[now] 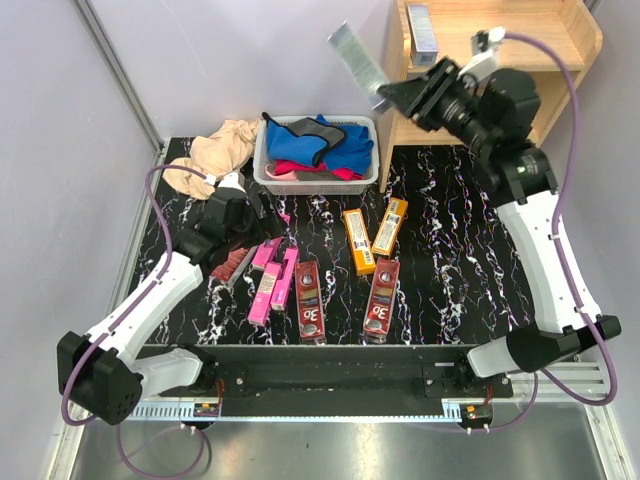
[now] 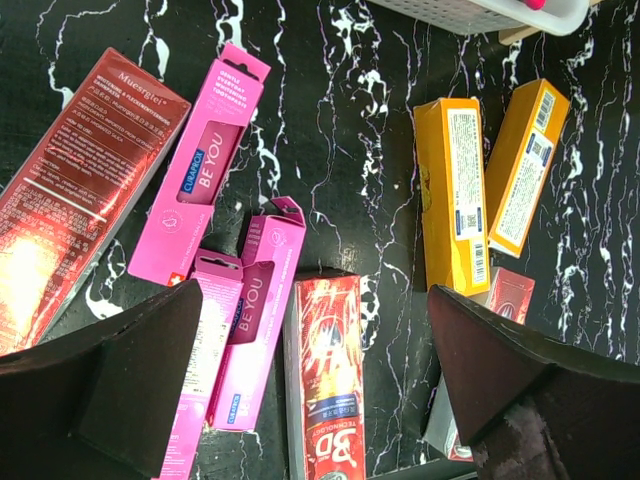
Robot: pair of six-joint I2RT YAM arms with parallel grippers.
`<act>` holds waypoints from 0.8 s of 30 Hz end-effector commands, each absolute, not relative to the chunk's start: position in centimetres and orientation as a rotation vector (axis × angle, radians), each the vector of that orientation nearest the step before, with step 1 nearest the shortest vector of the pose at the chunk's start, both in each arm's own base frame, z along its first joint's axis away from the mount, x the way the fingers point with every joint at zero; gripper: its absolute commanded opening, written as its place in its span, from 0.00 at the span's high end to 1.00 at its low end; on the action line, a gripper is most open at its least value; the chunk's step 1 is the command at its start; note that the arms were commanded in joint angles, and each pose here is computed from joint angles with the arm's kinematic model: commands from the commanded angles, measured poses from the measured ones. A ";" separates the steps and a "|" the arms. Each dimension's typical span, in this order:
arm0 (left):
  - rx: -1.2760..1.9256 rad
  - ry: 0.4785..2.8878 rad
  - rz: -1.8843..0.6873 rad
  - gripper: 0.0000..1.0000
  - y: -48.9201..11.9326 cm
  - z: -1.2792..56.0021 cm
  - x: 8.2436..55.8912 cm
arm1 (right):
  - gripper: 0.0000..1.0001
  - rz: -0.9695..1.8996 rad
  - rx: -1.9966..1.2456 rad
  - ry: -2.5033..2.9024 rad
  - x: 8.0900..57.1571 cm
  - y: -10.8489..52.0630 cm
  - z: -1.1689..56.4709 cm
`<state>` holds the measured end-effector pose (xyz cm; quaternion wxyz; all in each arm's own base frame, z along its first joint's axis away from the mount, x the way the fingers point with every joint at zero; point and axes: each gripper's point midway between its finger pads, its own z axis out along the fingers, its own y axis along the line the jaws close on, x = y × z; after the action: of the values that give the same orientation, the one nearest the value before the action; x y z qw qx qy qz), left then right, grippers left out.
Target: Place and organize the toothpastes onto the shelf
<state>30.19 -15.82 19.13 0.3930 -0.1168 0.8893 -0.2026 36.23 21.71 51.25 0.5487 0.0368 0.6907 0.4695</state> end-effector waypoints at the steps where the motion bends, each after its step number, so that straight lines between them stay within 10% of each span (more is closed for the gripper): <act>1: -0.255 2.201 -0.547 0.01 -16.5 21.4 31.0 | 0.80 1.072 0.063 1.463 36.4 19.1 57.3; 24: -0.224 2.220 -0.555 0.01 -17.1 21.0 30.7 | 0.80 0.883 0.340 1.439 44.6 4.7 57.4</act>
<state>29.98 -16.29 18.96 0.3892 -0.1043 0.8921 -0.2045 46.14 3.71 53.50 0.6237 0.1892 0.6657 0.3634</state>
